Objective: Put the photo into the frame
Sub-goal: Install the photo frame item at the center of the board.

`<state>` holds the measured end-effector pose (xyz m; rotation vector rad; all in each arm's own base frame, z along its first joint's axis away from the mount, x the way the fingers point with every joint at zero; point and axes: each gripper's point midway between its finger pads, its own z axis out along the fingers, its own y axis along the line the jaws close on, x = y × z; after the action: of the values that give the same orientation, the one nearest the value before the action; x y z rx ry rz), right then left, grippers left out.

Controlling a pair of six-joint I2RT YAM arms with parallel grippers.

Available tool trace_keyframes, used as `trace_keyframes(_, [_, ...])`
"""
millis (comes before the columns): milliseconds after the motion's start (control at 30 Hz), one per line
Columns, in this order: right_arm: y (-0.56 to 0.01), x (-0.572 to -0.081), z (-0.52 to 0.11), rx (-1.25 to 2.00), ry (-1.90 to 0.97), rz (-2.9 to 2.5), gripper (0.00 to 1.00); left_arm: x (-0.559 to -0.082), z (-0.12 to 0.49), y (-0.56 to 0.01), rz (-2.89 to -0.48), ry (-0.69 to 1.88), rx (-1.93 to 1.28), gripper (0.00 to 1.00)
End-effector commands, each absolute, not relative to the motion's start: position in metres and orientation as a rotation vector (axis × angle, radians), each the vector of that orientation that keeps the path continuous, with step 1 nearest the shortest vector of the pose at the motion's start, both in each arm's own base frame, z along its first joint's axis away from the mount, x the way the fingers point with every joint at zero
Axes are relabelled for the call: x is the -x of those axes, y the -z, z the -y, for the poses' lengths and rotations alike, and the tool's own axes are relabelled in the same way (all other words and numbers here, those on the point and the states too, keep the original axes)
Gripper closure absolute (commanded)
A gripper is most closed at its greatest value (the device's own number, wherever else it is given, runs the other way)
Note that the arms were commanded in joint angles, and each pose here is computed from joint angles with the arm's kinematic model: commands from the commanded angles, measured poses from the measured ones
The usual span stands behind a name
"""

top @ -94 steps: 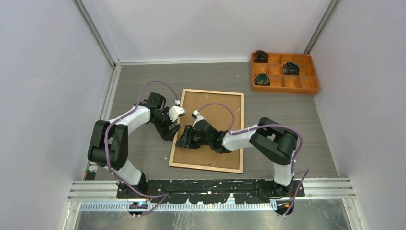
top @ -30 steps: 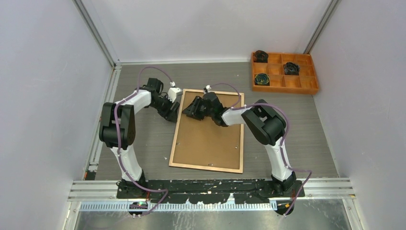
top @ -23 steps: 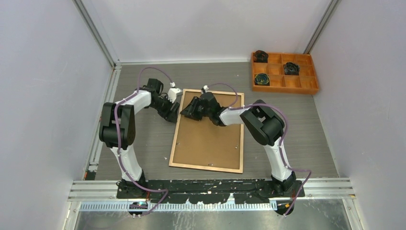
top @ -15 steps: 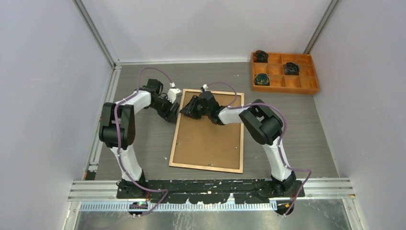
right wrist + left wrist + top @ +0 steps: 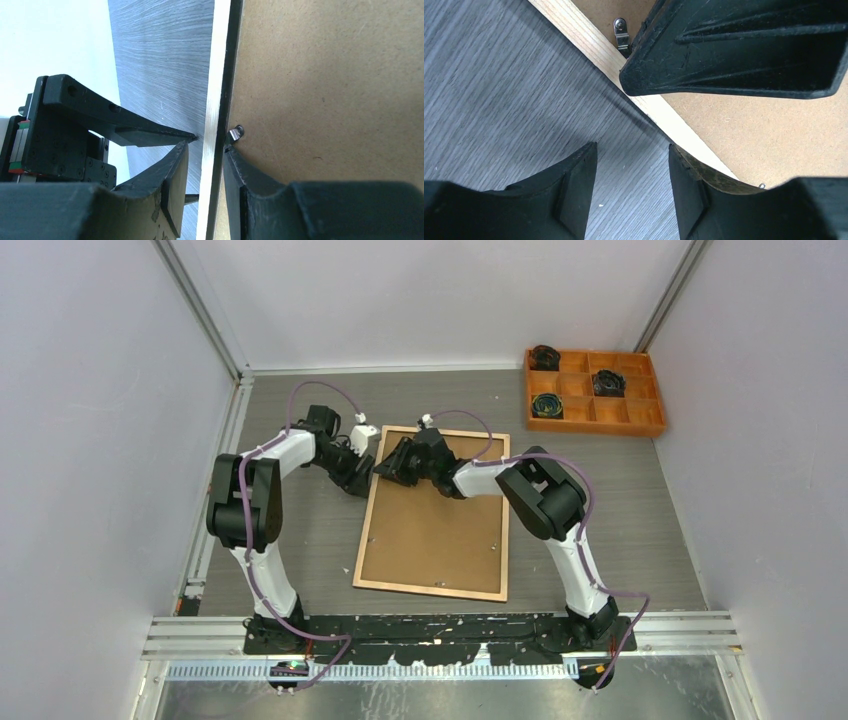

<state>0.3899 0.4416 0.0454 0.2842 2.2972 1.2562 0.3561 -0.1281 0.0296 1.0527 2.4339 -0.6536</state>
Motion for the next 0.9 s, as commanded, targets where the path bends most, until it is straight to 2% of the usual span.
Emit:
trace_keyframes(0, [-0.045, -0.397, -0.444, -0.287, -1.222, -2.281, 0.63, -0.358, 0.130, -0.034, -2.393, 0.647, -1.077, 0.44])
trace_keyframes(233, [-0.052, -0.398, -0.446, -0.256, -1.227, -2.270, 0.63, -0.356, 0.129, -0.035, -2.396, 0.643, -1.084, 0.44])
trace_keyframes(367, [-0.080, -0.392, -0.450, -0.220, -1.312, -2.230, 0.59, -0.354, 0.126, -0.043, -2.387, 0.621, -1.104, 0.43])
trace_keyframes(467, [-0.115, -0.387, -0.448, -0.195, -1.394, -2.181, 0.53, -0.353, 0.120, -0.056, -2.373, 0.584, -1.125, 0.41])
trace_keyframes(633, [-0.163, -0.379, -0.419, -0.194, -1.426, -2.113, 0.36, -0.349, 0.109, -0.077, -2.351, 0.520, -1.153, 0.35])
trace_keyframes(733, [-0.171, -0.377, -0.382, -0.237, -1.316, -2.126, 0.31, -0.341, 0.103, -0.073, -2.355, 0.483, -1.181, 0.34])
trace_keyframes(867, [-0.161, -0.380, -0.300, -0.396, -1.029, -2.174, 0.20, -0.324, 0.099, -0.055, -2.375, 0.427, -1.235, 0.34])
